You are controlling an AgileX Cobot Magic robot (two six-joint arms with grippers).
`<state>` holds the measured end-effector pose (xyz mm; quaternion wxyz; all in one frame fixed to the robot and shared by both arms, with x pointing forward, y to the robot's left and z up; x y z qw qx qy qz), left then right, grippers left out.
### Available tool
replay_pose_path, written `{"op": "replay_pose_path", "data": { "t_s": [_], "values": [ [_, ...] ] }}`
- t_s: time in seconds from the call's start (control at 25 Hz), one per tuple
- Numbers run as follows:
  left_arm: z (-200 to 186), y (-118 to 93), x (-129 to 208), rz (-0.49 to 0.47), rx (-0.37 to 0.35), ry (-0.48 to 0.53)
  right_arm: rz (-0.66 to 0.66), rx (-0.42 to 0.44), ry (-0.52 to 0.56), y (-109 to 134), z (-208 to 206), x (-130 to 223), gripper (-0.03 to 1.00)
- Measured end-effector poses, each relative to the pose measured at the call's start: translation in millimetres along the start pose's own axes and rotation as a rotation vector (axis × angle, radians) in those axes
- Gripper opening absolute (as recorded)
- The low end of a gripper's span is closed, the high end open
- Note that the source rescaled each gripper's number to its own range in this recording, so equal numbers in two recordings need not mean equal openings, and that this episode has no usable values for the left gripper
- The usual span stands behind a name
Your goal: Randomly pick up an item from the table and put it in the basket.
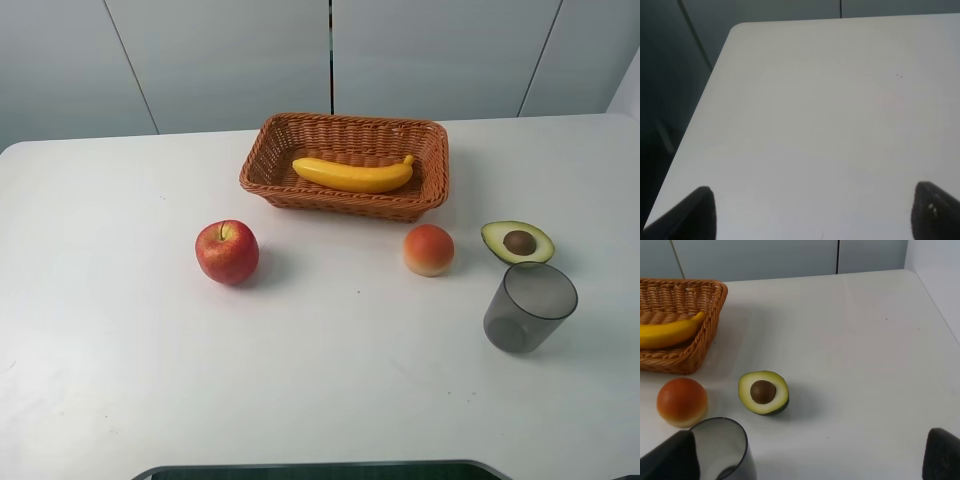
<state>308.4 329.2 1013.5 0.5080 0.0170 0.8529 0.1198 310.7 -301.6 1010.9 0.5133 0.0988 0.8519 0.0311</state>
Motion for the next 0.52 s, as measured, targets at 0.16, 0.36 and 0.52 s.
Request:
{"op": "replay_pose_path", "data": {
  "t_s": [0.16, 0.36, 0.52],
  "values": [
    [0.0, 0.0, 0.0, 0.000, 0.000, 0.000, 0.000, 0.000, 0.000, 0.0, 0.0, 0.0, 0.94],
    [0.0, 0.0, 0.0, -0.006, 0.000, 0.000, 0.000, 0.000, 0.000, 0.0, 0.0, 0.0, 0.94],
    [0.0, 0.0, 0.0, -0.007, 0.000, 0.000, 0.000, 0.000, 0.000, 0.0, 0.0, 0.0, 0.94]
  ]
}}
Point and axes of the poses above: a point on each arm's last joint axis where the gripper is mounted, z pointing out along that axis toward the gripper, y along the wrist's bending axis when the last joint is at zero, x = y × z, the point moved 9 cm from there along z, pointing out along that axis toward the gripper, and after that the axes turned 9 degrees about z, right-handed, at the moved point
